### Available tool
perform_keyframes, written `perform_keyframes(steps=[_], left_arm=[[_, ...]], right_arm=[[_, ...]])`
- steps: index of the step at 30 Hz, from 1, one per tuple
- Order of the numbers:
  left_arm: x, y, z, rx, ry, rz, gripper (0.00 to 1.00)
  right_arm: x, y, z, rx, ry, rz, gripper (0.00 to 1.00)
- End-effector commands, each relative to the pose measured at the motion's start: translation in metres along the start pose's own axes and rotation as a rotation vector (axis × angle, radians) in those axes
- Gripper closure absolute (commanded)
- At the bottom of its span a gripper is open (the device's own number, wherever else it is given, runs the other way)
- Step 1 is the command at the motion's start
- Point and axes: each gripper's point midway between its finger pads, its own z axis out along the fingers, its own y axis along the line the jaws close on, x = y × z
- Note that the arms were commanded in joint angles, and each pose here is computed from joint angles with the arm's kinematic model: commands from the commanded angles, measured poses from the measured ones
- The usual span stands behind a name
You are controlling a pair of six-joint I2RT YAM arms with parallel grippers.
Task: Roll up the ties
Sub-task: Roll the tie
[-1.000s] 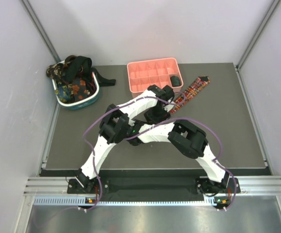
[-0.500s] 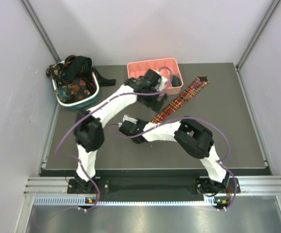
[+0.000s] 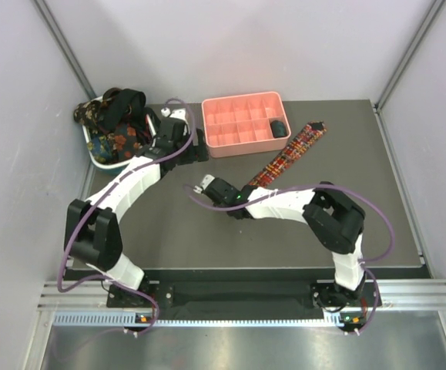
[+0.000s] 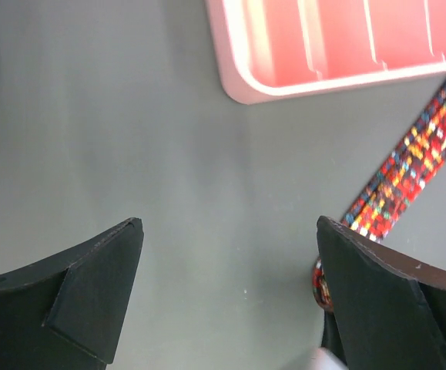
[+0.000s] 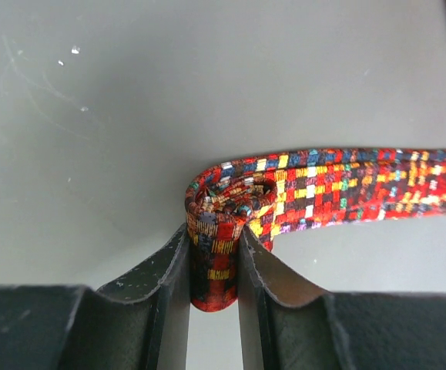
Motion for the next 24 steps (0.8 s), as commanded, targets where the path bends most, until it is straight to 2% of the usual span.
perform_keyframes(steps=[1,4,6,20,24], left_arm=[[-0.04,-0.003,-0.014,0.079,-0.175,-0.14,0.01],[-0.03,0.011,-0.011,0.127,-0.147,-0.269,0.01],[-0.025,0.016,-0.01,0.135,-0.152,-0.28,0.01],[0.029,0.023,0.001,0.17,-0.075,-0.234,0.01],[0.041,0.012,-0.001,0.246,-0.045,-0.21,0.01]], right_arm=[[-0.025,0.009,-0.012,-0.171,-0.124,0.099,0.91],[-0.024,0.008,-0.013,-0.233,-0.139,0.133,0.91],[-0.03,0.007,-0.018,-0.275,-0.17,0.158,0.91],[-0.026,-0.011,-0.021,-0.607,-0.22,0.379,0.91],[-0.027,-0.015,-0.019,-0.713,-0.225,0.444,0.91]])
